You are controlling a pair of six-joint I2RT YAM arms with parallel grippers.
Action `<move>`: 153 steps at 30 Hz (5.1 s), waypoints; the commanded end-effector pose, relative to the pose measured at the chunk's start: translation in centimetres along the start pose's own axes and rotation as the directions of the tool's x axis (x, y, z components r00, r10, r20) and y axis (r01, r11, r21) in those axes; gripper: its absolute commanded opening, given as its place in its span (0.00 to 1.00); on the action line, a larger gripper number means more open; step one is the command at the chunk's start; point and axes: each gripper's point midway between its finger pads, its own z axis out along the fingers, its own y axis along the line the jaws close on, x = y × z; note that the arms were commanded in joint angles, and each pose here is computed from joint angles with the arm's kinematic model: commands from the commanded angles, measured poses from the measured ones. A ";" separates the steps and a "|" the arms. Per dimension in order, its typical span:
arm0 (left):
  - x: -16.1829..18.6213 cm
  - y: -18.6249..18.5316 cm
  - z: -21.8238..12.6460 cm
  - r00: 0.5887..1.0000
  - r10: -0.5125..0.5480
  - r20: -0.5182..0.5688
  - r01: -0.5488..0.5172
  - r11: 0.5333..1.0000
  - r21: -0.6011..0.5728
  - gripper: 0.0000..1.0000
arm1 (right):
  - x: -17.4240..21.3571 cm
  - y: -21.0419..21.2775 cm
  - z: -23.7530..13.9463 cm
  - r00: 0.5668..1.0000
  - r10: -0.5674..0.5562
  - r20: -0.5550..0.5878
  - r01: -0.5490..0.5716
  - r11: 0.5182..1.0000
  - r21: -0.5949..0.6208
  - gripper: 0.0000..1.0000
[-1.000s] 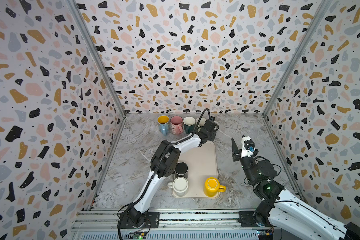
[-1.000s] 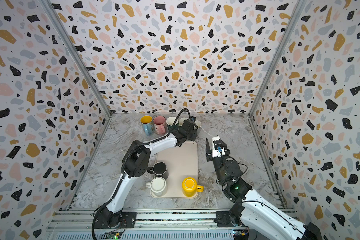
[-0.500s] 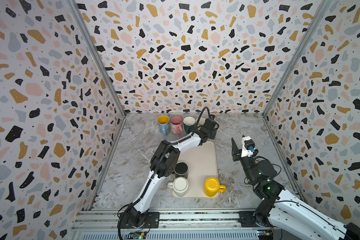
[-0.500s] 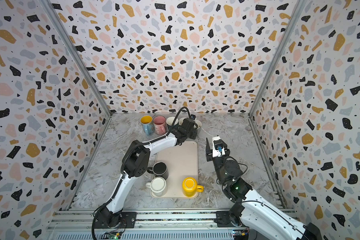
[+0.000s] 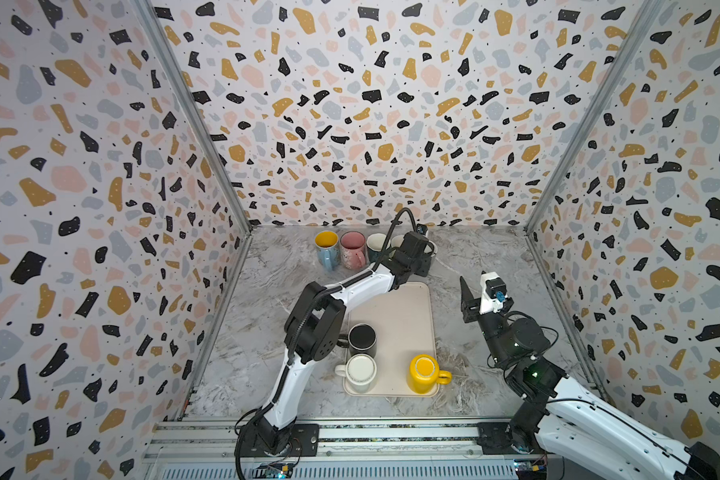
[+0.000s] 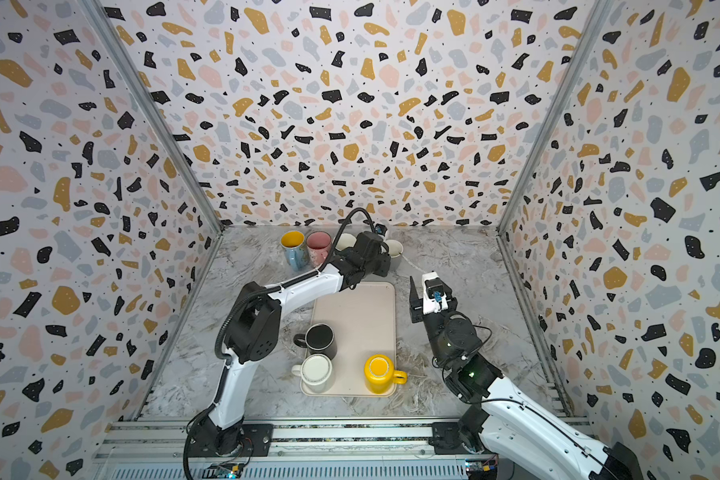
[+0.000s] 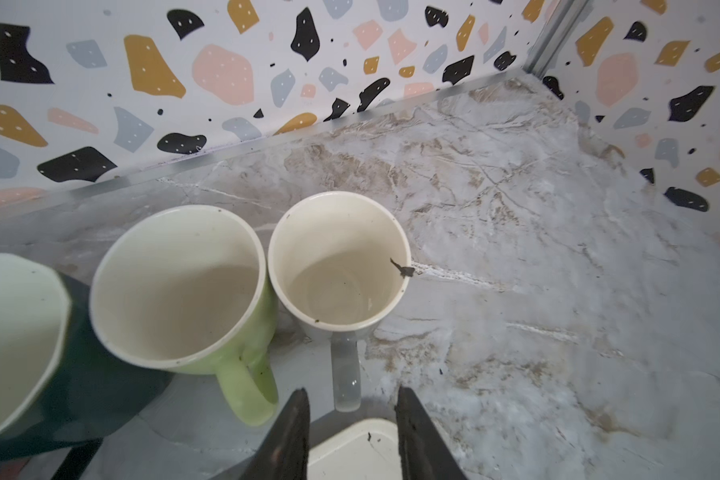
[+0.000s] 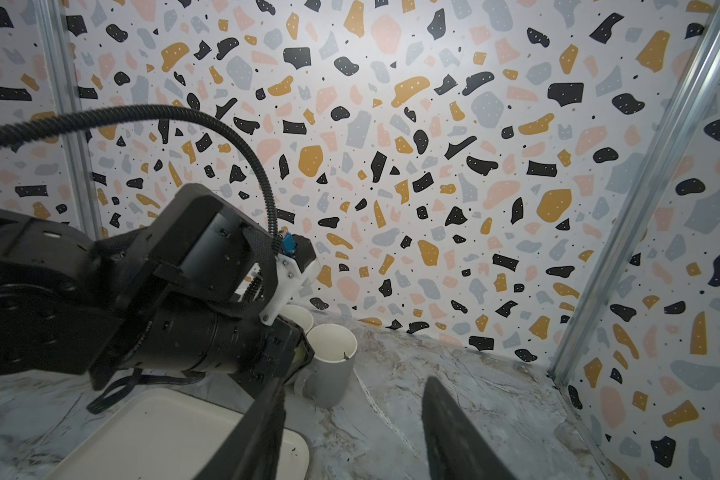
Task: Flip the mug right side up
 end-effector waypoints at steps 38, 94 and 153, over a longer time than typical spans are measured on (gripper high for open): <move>8.5 13.1 -27.4 0.258 -0.957 -0.131 0.949 0.225 0.222 0.53 | 4.5 6.3 10.5 0.890 0.235 -0.390 -0.295 0.950 -0.101 0.64; 22.9 11.8 -23.0 -0.255 -0.950 -0.183 0.938 -0.196 -0.287 0.56 | 12.7 7.3 13.4 0.773 0.206 -0.600 -0.322 0.942 -0.091 0.65; 11.5 13.0 -14.7 0.032 -0.956 -0.290 0.999 0.018 0.049 0.00 | 14.0 5.8 13.6 0.757 0.206 -0.620 -0.301 0.952 -0.050 0.65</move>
